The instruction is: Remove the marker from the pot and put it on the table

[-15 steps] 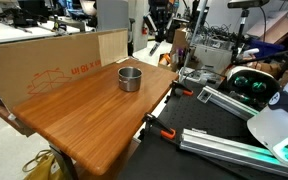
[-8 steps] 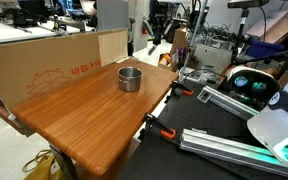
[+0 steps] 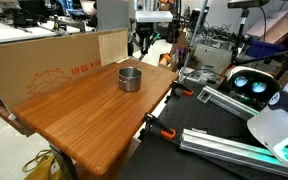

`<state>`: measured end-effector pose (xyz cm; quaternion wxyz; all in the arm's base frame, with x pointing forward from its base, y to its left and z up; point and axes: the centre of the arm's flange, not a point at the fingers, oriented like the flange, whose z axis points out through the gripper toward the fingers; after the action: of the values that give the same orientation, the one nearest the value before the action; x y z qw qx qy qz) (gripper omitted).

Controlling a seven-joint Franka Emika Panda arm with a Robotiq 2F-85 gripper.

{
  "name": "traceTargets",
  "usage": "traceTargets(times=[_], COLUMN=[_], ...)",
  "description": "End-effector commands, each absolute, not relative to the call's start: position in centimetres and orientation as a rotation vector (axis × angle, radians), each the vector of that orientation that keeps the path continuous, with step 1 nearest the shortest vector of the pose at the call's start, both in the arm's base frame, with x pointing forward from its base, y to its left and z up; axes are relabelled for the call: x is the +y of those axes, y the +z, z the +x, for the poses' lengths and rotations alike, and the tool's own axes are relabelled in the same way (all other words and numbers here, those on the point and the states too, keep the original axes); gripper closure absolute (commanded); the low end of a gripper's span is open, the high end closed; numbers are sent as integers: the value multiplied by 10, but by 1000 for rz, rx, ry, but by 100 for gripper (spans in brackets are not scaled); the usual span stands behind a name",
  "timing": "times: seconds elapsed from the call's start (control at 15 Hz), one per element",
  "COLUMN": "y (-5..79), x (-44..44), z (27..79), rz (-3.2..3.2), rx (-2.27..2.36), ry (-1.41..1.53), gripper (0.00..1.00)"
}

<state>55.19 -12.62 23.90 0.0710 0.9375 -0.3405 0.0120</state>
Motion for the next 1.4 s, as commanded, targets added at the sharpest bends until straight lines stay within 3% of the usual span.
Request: traceTargets(times=[0.0, 0.93, 1.0, 1.13, 1.33], y=[217, 144, 141, 137, 136], x=[-122, -123, -123, -123, -124], z=[572, 598, 598, 598, 602], rz=[2737, 2716, 2705, 2683, 2682], rx=[-1057, -891, -865, -828, -822], ry=[58, -515, -559, -602, -608], gripper=[95, 95, 55, 49, 26])
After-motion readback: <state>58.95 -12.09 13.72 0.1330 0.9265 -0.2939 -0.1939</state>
